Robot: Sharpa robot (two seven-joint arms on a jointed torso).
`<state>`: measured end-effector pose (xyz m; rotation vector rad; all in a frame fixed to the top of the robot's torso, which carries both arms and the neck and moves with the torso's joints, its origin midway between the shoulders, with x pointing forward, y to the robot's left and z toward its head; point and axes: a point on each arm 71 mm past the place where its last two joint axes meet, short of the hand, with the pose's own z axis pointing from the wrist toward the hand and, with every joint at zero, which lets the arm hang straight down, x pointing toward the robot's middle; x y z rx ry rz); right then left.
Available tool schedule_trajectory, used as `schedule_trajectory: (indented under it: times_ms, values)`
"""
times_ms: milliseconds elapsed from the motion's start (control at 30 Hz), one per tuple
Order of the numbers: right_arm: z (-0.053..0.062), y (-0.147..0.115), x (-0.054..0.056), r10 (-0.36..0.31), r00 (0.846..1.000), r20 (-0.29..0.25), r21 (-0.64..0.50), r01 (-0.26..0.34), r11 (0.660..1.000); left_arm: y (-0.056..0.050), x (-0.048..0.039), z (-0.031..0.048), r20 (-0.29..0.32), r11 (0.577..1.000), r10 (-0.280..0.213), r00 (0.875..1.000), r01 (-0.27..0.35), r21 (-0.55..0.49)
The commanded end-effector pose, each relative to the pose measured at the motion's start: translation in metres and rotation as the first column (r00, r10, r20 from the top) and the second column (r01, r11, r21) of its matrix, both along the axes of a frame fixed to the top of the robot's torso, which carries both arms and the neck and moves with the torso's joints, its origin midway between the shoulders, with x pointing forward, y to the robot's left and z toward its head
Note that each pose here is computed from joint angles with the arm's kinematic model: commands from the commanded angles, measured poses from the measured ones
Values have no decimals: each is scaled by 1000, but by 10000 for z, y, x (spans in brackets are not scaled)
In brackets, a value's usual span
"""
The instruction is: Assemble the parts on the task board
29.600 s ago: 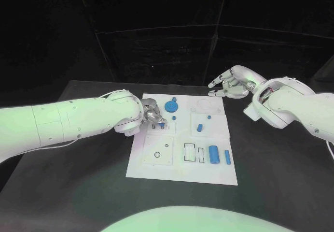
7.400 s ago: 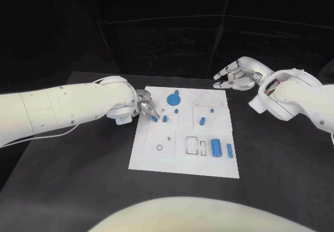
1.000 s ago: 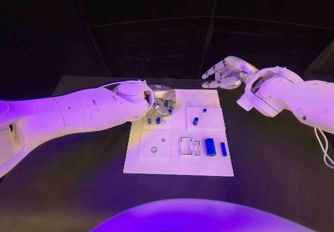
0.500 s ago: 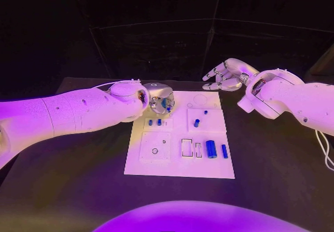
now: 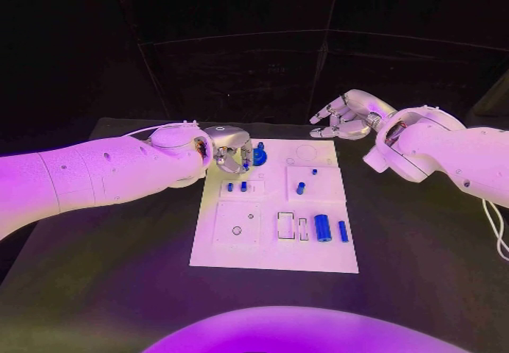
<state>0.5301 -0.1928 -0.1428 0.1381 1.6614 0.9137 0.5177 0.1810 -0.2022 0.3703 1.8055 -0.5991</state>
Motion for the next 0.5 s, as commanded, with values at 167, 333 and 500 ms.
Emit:
schedule_trajectory:
  times_ms: [167, 333, 500]
  values:
    - [13, 9, 3, 6, 1000, 4, 4, -6, 1000, 75, 6, -17, -33, 1000, 23, 999, -23, 14]
    - [12, 8, 4, 6, 1000, 4, 4, -6, 1000, 105, 16, -28, -42, 999, 33, 999, -32, 24]
    - [12, 10, 5, 6, 1000, 3, 4, -6, 1000, 117, 24, -45, -51, 999, 39, 998, -38, 34]
